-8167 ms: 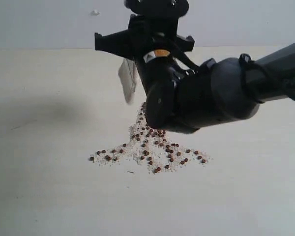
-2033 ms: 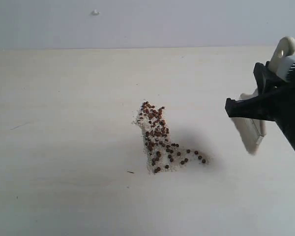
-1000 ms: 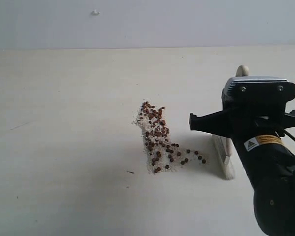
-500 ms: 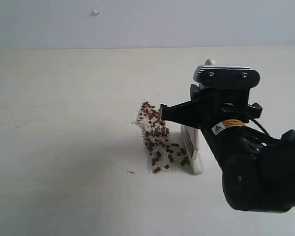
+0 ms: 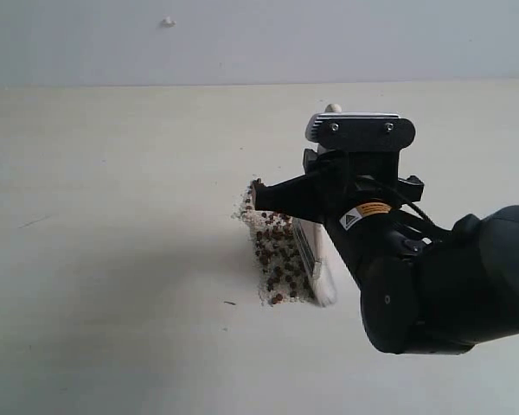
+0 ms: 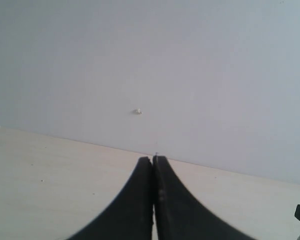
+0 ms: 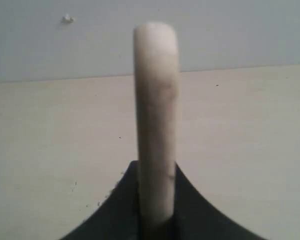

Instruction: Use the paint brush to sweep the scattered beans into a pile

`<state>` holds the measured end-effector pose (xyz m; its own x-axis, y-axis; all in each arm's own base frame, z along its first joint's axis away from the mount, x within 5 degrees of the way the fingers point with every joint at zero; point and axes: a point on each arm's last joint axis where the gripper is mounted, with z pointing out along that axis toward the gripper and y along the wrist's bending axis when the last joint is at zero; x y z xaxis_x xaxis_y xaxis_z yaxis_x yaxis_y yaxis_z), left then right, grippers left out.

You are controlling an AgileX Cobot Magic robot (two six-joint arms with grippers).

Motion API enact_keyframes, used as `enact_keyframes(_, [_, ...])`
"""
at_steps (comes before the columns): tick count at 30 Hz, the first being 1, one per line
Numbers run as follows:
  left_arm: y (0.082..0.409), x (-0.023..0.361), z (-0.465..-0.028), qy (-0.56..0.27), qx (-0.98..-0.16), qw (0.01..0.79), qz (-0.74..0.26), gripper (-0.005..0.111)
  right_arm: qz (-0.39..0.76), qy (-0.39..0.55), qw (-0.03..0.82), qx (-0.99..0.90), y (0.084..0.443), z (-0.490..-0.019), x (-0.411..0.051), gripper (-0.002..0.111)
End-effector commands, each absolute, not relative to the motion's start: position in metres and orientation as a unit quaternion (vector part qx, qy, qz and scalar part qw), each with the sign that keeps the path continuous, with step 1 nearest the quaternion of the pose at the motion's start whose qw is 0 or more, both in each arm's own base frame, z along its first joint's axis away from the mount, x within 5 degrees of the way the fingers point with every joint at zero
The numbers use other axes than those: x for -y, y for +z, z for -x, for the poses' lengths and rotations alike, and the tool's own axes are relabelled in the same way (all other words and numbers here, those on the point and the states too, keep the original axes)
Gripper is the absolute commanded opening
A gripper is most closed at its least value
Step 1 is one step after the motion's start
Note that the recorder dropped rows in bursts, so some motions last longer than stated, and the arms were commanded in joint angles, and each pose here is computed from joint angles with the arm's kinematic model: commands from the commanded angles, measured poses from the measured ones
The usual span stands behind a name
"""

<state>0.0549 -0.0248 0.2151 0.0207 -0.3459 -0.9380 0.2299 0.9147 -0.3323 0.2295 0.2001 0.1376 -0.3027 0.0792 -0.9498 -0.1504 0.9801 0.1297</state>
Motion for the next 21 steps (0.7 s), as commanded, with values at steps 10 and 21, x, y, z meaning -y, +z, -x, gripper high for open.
enact_keyframes(10, [0.215, 0.025, -0.054, -0.203, -0.669, 0.714, 0.039, 0.000, 0.029, 0.085, 0.611, -0.787, 0.165, -0.228, -0.196, 0.000])
enact_keyframes(21, [0.215, 0.025, -0.054, -0.203, -0.669, 0.714, 0.039, 0.000, 0.047, 0.036, 0.650, -0.758, 0.188, -0.221, -0.180, 0.000])
